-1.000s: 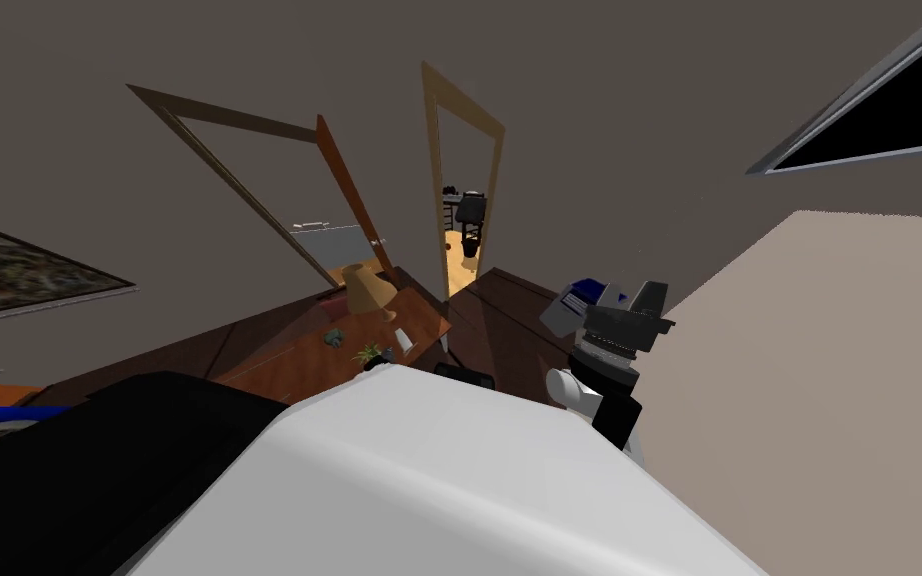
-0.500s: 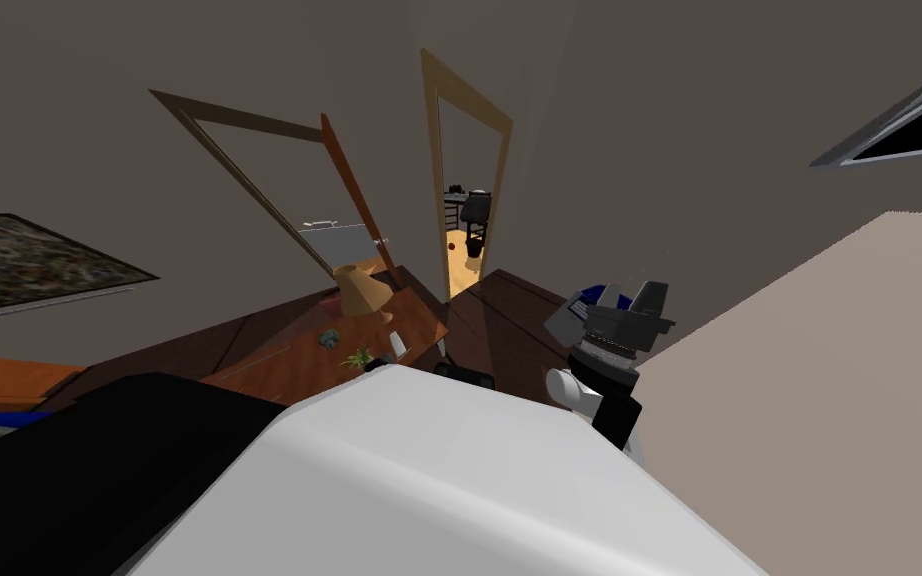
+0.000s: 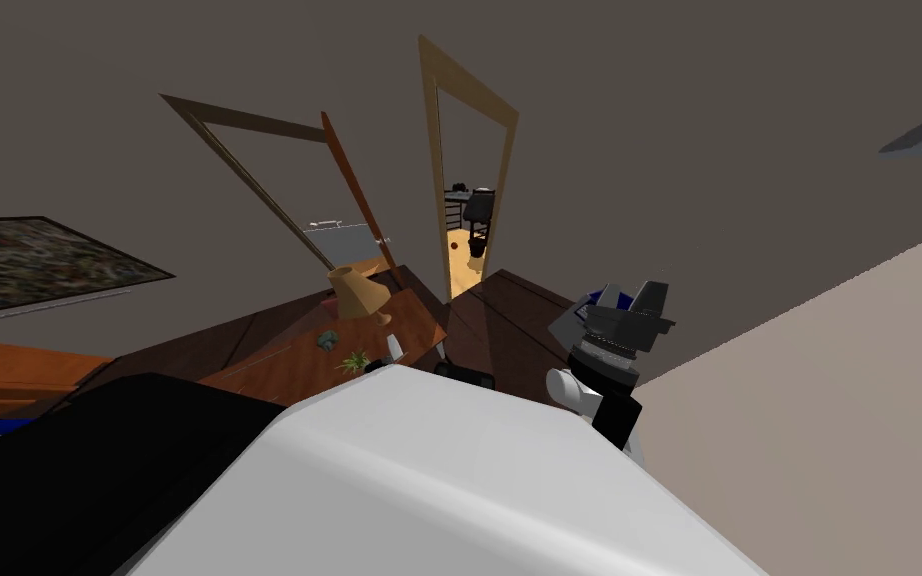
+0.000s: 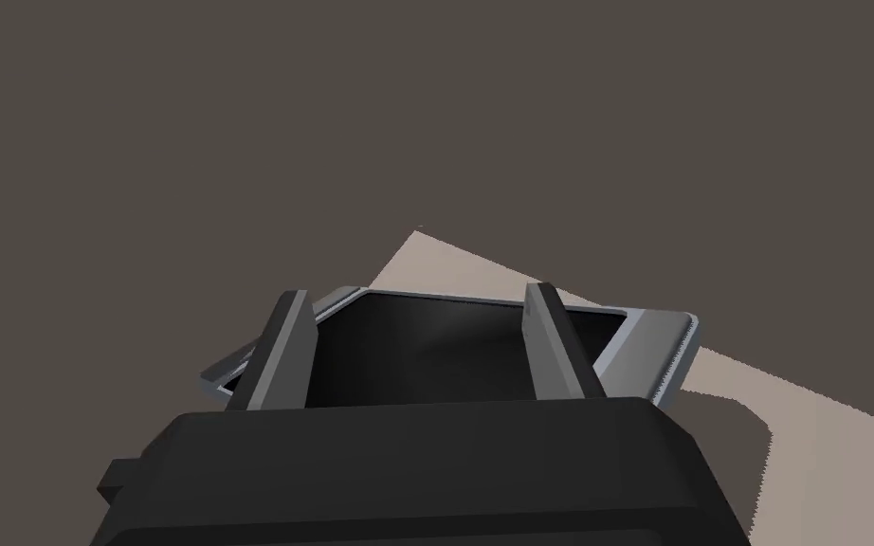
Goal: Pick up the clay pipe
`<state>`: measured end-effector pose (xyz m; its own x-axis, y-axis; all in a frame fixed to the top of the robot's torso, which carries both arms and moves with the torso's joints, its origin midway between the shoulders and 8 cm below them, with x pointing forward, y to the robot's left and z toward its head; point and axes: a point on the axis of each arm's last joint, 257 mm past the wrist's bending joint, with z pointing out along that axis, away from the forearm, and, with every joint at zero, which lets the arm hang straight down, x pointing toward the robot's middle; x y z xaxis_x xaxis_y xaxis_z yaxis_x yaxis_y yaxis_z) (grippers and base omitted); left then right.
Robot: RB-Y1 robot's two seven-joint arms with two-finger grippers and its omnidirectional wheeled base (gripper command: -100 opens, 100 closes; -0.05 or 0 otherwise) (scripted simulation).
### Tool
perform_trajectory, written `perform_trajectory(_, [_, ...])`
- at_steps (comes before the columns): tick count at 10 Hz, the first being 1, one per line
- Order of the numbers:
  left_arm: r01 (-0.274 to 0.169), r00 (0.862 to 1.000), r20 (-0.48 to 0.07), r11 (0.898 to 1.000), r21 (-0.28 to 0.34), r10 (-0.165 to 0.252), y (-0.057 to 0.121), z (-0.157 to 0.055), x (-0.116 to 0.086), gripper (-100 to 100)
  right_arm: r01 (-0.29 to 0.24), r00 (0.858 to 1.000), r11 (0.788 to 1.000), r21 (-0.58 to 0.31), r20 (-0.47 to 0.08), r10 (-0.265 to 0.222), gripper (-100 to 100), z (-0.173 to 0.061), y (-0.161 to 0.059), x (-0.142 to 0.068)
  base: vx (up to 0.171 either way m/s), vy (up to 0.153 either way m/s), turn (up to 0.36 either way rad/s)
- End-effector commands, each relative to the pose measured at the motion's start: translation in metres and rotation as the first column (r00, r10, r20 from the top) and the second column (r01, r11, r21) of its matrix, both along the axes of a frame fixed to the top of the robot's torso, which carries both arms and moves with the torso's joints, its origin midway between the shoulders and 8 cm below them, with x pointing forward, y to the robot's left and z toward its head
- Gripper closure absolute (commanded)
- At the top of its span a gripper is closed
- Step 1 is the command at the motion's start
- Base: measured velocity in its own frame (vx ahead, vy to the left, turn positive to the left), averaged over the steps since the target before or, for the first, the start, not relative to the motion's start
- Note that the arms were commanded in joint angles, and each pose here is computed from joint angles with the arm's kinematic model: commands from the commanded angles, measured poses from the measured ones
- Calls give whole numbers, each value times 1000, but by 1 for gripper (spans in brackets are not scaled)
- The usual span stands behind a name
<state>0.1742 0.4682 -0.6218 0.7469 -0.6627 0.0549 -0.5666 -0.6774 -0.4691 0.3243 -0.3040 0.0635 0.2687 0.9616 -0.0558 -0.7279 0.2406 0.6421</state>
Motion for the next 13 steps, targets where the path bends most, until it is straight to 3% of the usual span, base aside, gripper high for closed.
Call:
perform_trajectory(1, [5,1000,4,1000,3,-5,-5,-4,1,-100,0,1000,1000,0,0,0,0,0,0,0,36,54,37])
perform_trajectory(4, [17,1000,8,1000,5,-18,-21,-15,-2,-100,0,1000,1000,0,0,0,0,0,0,0,42,61,41])
perform_trajectory(5, [14,1000,6,1000,3,-14,-18,-13,-1,-100,0,1000,1000,0,0,0,0,0,0,0,22,28,4])
perform_trajectory(6, [15,1000,8,1000,5,-15,-18,-13,-1,100,0,1000,1000,0,0,0,0,0,0,0,0,0,0])
perform_trajectory(10, [15,1000,5,1000,3,-15,-19,-13,-2,100,0,1000,1000,0,0,0,0,0,0,0,0,0,0])
perform_trajectory(11, [15,1000,5,1000,3,-15,-19,-13,-2,0,0,1000,1000,0,0,0,0,0,0,0,0,0,0])
perform_trajectory(12, [9,1000,5,1000,4,-9,-10,-8,0,100,0,1000,1000,0,0,0,0,0,0,0,-30,-34,-54])
perform_trajectory(13, [7,1000,5,1000,4,-7,-8,-6,0,100,0,1000,1000,0,0,0,0,0,0,0,-48,-51,-50])
